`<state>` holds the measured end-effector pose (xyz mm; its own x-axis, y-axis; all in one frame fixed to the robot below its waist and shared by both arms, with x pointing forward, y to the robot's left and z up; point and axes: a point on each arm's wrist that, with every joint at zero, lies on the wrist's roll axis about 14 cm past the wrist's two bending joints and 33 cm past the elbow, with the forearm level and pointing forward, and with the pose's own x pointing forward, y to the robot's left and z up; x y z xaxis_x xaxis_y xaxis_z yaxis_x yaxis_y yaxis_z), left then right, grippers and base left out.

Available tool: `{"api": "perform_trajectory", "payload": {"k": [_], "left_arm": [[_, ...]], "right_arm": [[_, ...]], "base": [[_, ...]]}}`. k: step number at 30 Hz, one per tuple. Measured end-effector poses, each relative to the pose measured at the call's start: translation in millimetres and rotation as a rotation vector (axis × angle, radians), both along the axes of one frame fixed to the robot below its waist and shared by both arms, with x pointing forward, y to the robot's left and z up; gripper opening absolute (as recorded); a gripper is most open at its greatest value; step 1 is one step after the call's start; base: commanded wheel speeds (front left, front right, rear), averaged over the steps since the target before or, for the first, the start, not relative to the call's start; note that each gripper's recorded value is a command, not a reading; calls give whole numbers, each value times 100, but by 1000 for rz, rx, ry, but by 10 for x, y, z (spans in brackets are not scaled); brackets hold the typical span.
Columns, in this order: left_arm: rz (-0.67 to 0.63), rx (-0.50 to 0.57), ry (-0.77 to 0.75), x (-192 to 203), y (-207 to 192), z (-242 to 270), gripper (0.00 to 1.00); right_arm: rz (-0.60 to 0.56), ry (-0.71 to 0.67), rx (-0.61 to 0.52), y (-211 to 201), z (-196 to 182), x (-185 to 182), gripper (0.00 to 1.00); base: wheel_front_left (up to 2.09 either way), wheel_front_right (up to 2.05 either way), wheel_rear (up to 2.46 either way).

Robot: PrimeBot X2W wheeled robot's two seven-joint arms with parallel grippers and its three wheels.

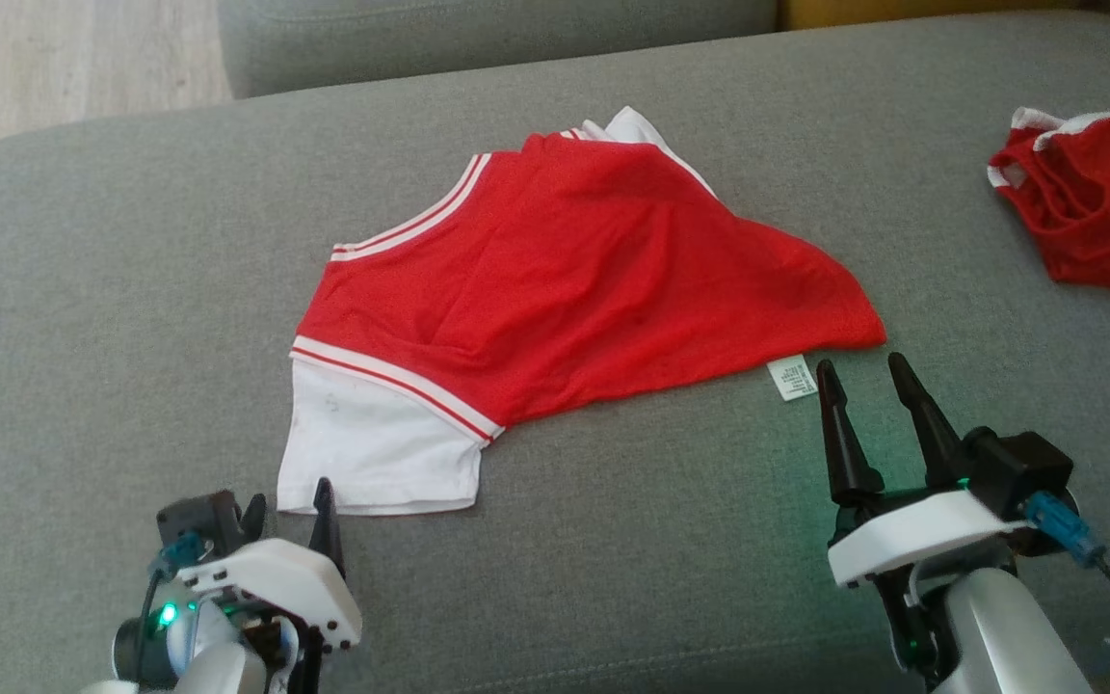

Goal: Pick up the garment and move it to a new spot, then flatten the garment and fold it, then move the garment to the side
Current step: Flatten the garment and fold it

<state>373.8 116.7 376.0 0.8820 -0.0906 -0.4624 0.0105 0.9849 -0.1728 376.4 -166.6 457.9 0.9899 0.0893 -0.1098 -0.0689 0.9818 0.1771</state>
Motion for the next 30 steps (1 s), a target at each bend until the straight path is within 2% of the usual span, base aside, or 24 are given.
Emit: {"api": "perform_trajectory", "payload": {"k": [6,9,11,12,13,14,15,16,21,30], "left_arm": [[-8,2,53,-6,-12,-125,99],[-10,3,50,38,-17,-117,95],[-10,4,53,42,-15,-128,88],[-10,5,54,49,-13,-131,71],[-12,6,57,57,-14,-135,49],[-13,4,63,62,-18,-141,34],[-14,2,64,65,-23,-144,13],[-16,0,66,65,-29,-147,0],[-23,-8,47,83,-48,-102,0],[36,-53,-148,213,54,330,0]], "right_arm": [[-12,13,3,-35,-58,7,100],[-14,11,2,-41,-59,20,100],[-15,19,2,-45,-84,17,100],[-15,19,2,-45,-86,18,100],[-15,19,2,-45,-90,18,100],[-15,21,2,-46,-96,18,100],[-16,24,2,-48,-103,18,100],[-17,27,1,-52,-112,18,100],[-49,73,-13,-174,-223,-1,100],[-126,146,-75,-499,-318,131,100]], "base": [[0,0,0],[0,0,0],[0,0,0],[0,0,0],[0,0,0],[0,0,0],[0,0,0],[0,0,0],[0,0,0],[0,0,0]]}}
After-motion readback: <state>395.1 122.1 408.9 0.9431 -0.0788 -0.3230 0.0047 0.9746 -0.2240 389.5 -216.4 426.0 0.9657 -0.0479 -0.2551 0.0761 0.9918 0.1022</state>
